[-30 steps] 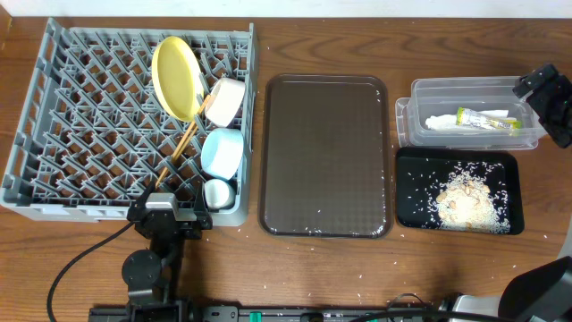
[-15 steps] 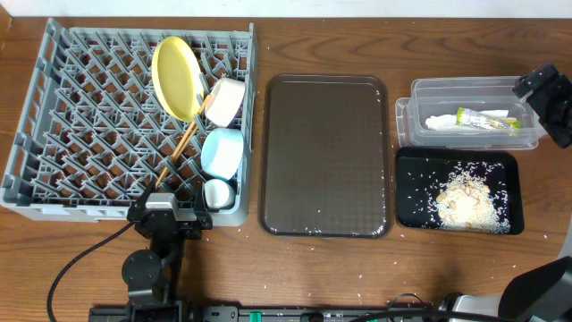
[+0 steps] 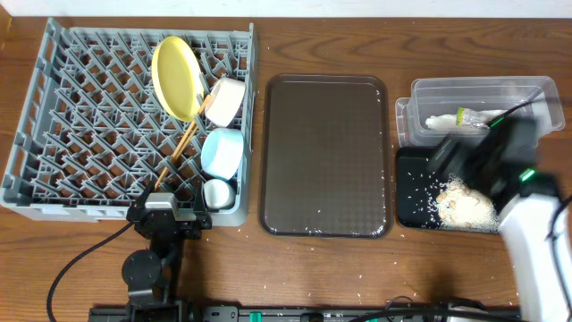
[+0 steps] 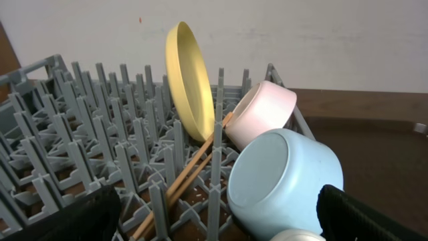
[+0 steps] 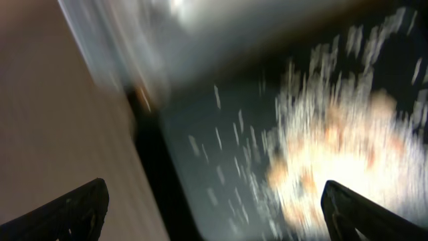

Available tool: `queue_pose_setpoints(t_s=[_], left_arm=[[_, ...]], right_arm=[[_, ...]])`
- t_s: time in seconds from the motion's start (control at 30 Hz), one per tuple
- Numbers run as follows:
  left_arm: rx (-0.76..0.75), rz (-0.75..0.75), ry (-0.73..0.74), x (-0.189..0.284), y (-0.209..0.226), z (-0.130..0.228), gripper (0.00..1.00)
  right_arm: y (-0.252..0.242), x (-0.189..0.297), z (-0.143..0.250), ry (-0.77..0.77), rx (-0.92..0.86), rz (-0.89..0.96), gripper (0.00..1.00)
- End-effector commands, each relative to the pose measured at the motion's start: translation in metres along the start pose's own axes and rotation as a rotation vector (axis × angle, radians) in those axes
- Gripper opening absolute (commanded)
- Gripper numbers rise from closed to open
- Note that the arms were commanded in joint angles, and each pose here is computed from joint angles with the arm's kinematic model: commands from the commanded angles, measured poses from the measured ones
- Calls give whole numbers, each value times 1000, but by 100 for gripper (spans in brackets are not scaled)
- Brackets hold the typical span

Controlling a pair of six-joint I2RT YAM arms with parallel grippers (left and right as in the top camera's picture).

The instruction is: Sort waste into correct bins and load items into the dishwasher

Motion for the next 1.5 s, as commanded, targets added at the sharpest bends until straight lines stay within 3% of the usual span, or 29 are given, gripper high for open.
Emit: queue_pose_setpoints(t_s=[0.0,0.2,0.4,0.67,1.13,1.47], left_arm=[[-11,-7,34,-2,4,14,93],[-10,-7,34,-2,4,14,93],[-11,-7,34,-2,4,14,93],[-11,-7,34,-2,4,14,93],[-11,-7,34,-2,4,14,93],[-10,-7,34,-2,4,14,93]], right_arm=[[-17,1,44,-16,153,267,99],[-19,14,59,-107,178,289,99],[1,25,54,-373,209,95,99],[5,36,50,-731,184,0,99],[11,18,77,-885,291,-58,99],[13,42,70,-1015,275,-87,99]])
Point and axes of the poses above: each gripper's point midway between its finger pads, its own x axis back along the fingers, its own y axis along the line the jaws close on, z = x × y, the point moved 4 cm from there along x, back along the fingers, and after that the axes turned 15 degrees about x, right-handed, at the moved point
